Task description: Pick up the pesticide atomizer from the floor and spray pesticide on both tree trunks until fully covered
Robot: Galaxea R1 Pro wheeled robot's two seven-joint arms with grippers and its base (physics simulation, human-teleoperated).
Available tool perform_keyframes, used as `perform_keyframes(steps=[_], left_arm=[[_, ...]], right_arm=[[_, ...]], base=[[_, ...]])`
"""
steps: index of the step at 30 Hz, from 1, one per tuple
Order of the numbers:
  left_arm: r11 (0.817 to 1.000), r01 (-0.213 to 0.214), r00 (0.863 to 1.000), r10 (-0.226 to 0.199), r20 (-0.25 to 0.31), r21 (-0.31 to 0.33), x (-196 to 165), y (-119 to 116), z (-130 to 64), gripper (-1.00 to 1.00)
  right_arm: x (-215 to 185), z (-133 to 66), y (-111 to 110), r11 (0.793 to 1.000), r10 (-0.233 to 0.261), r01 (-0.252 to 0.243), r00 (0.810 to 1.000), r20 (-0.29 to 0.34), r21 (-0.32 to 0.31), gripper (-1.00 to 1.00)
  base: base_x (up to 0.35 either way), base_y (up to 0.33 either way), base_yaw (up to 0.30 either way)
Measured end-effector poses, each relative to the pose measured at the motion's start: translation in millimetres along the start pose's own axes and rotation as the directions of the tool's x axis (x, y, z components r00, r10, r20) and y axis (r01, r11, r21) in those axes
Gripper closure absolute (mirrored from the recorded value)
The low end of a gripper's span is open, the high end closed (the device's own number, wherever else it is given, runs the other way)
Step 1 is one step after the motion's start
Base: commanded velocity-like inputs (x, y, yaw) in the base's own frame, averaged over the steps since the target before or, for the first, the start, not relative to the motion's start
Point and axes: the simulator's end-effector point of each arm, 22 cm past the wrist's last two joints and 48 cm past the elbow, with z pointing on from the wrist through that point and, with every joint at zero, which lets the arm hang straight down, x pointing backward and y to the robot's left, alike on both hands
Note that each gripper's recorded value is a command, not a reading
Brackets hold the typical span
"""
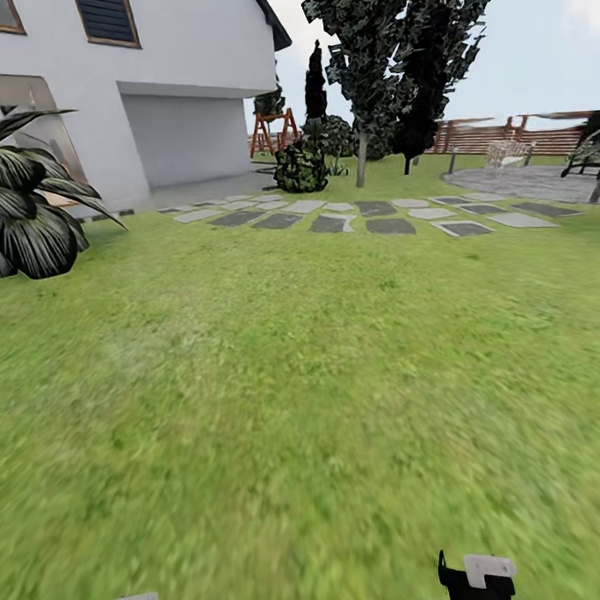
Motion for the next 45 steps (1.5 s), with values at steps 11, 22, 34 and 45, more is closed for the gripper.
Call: perform_keyframes(steps=[11,22,34,45], left_arm=[[1.0,-0.003,1.0,0.003,-0.003,0.004,1.6,-2.5,0.3,1.0],[1.0,0.002,1.0,-0.002,-0.006,-0.003,3.1,1.1,0.6,1.0],[1.0,-0.003,1.0,0.003,-0.011,-0.002,5.2,1.1,0.7,1.0],[1.0,-0.004,1.0,0.004,-0.015,-0.002,7.1,1.1,1.0,1.0]], right_arm=[[2.0,0.0,0.2,1.0,-0.001,0.001,1.0,-0.004,0.0,-1.0],[4.5,-0.2,0.5,1.0,-0.003,0.003,1.0,-0.009,-0.001,-1.0],[6.4,-0.3,0.6,1.0,-0.004,0.004,1.0,-0.013,-0.001,-1.0],[8.5,-0.3,0.8,1.0,-0.006,0.006,1.0,-0.017,-0.002,-1.0]], base=[[0.0,0.0,-0.285],[0.0,0.0,-0.285],[0.14,-0.103,-0.285],[0.152,-0.238,-0.285]])
